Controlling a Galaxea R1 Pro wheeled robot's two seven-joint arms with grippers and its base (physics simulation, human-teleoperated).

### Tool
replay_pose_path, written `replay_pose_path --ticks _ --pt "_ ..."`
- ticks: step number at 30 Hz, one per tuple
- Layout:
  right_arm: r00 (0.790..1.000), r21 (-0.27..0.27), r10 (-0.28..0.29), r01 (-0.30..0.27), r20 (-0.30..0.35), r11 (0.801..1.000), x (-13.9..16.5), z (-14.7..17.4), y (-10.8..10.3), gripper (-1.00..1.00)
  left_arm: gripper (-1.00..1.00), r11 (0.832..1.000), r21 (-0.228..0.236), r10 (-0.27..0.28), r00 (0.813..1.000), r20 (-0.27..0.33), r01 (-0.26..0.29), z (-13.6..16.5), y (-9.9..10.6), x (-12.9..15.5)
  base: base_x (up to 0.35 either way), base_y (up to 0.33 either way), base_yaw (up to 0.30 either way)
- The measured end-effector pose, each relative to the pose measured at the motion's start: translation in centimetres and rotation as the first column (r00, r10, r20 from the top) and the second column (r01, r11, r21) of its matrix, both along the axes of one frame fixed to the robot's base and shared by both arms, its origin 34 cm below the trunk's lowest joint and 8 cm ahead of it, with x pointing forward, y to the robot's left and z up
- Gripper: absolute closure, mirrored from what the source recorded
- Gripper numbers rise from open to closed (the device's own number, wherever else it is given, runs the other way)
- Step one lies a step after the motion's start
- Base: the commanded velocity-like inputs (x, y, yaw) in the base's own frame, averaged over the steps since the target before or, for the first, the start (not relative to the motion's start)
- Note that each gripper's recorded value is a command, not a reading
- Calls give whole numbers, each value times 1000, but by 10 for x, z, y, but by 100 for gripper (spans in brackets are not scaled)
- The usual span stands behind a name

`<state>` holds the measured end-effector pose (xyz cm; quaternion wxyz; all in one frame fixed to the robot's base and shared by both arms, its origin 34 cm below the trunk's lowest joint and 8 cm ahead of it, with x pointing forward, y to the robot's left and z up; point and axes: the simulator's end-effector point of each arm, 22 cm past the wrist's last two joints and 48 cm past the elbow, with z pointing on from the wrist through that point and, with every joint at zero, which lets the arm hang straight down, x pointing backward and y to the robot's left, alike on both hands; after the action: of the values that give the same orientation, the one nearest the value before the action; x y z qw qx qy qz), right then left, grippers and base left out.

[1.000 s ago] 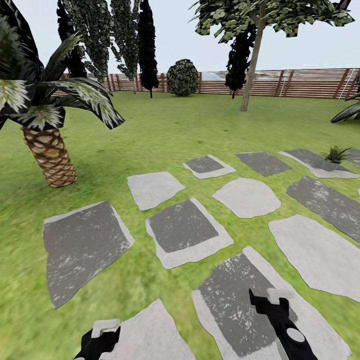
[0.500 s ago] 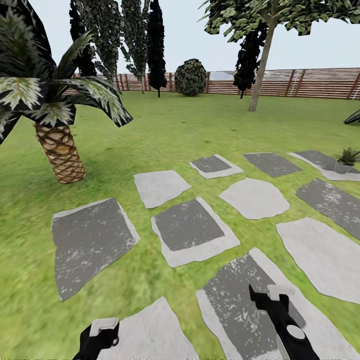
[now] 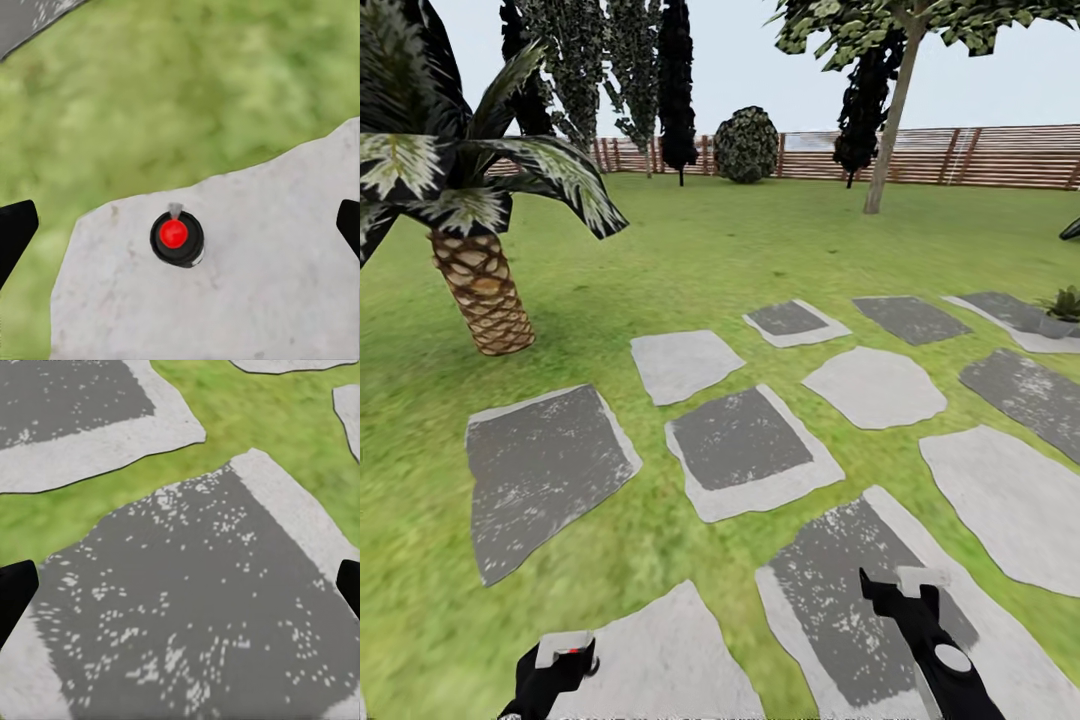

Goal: Pick up the pesticide atomizer in the garden and spray insectifuge to fully cover both potted plants in the garden.

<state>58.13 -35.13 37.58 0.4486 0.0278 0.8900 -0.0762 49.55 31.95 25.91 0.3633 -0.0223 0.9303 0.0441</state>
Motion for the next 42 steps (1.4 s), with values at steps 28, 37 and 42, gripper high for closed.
replay_pose_path --ticks 28,37,42 --pt "1000 -13 -8 8 3 1000 26 4 -2 -100 -100 1000 16 -14 1000 -24 14 -63 9 0 0 0 72" --pt "998 -4 -7 7 -67 1000 12 -31 0 -100 -100 1000 17 -15 998 -55 16 -80 9 -14 0 0 0" --pt "996 -1 -8 8 -88 1000 9 -43 1 -100 -100 1000 17 -16 997 -74 18 -88 9 -20 0 0 0"
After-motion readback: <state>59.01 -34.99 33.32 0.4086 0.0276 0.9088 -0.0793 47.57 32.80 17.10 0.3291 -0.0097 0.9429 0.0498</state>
